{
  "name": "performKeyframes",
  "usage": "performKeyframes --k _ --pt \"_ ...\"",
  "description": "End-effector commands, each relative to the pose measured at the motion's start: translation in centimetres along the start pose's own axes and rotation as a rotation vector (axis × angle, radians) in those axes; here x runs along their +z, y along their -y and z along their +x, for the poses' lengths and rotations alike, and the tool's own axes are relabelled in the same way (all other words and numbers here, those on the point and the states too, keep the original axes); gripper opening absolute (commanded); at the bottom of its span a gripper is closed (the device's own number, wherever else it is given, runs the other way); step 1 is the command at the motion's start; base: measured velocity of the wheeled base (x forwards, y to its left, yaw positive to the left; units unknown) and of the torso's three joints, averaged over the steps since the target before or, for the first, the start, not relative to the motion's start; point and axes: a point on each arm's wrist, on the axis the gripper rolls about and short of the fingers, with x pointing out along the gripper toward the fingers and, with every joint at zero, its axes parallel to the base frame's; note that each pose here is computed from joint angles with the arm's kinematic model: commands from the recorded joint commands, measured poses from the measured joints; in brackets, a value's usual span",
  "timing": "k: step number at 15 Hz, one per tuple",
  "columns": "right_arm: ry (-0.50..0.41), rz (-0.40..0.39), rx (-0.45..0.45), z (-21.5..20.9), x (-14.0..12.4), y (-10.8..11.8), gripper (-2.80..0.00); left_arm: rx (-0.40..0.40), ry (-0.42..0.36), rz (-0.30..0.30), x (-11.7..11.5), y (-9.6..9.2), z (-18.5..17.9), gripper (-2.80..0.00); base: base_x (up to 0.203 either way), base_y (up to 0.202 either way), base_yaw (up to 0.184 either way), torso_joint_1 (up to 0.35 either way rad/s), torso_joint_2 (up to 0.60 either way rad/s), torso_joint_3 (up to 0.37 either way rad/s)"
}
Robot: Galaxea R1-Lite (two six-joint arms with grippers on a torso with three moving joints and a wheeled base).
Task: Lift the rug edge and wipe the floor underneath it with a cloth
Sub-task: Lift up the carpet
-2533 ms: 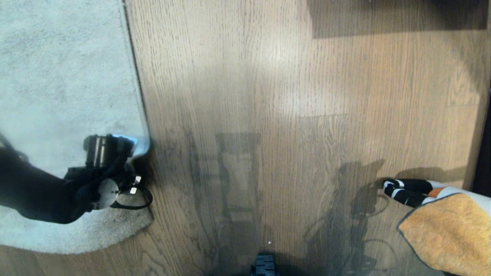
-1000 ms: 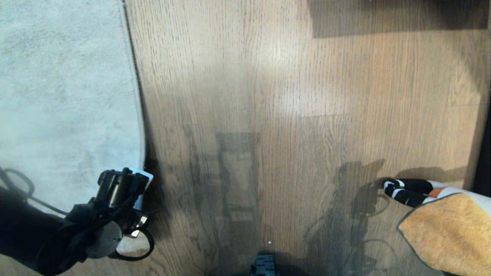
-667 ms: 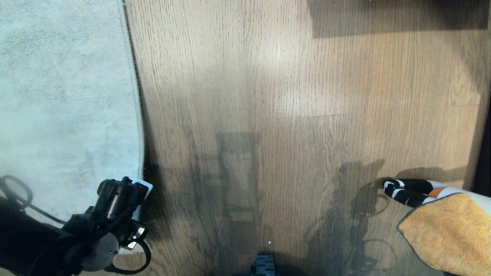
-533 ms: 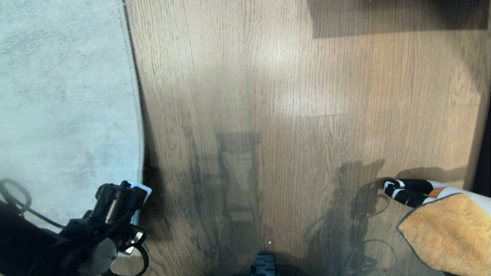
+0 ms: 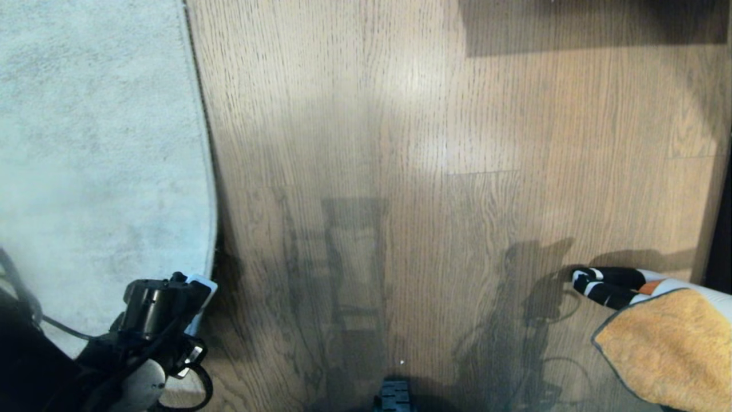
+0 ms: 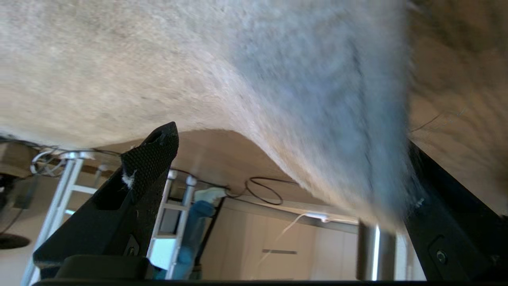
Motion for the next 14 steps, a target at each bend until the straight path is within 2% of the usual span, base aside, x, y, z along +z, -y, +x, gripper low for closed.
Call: performKeyframes --k 1,7,10,14 --pt "-0.001 -0.001 0.001 0.0 0.0 0.0 -2.80 0.017 -0.024 0.012 -0.6 0.1 1.0 0.00 0.000 0.000 0.000 0.000 0.00 0.000" --pt "-0.001 -0.001 0.001 0.0 0.0 0.0 -2.80 0.063 0.046 -0.033 -0.7 0.4 2.0 0.00 0.000 0.000 0.000 0.000 0.00 0.000" --pt "-0.003 -0.001 0.001 0.0 0.0 0.0 -2.80 0.056 0.061 -0.029 -0.7 0.6 1.5 0.00 0.000 0.000 0.000 0.000 0.00 0.000" --pt "-0.001 -0.001 0.001 0.0 0.0 0.0 -2.80 0.045 0.044 -0.011 -1.4 0.8 1.2 0.00 0.000 0.000 0.000 0.000 0.00 0.000"
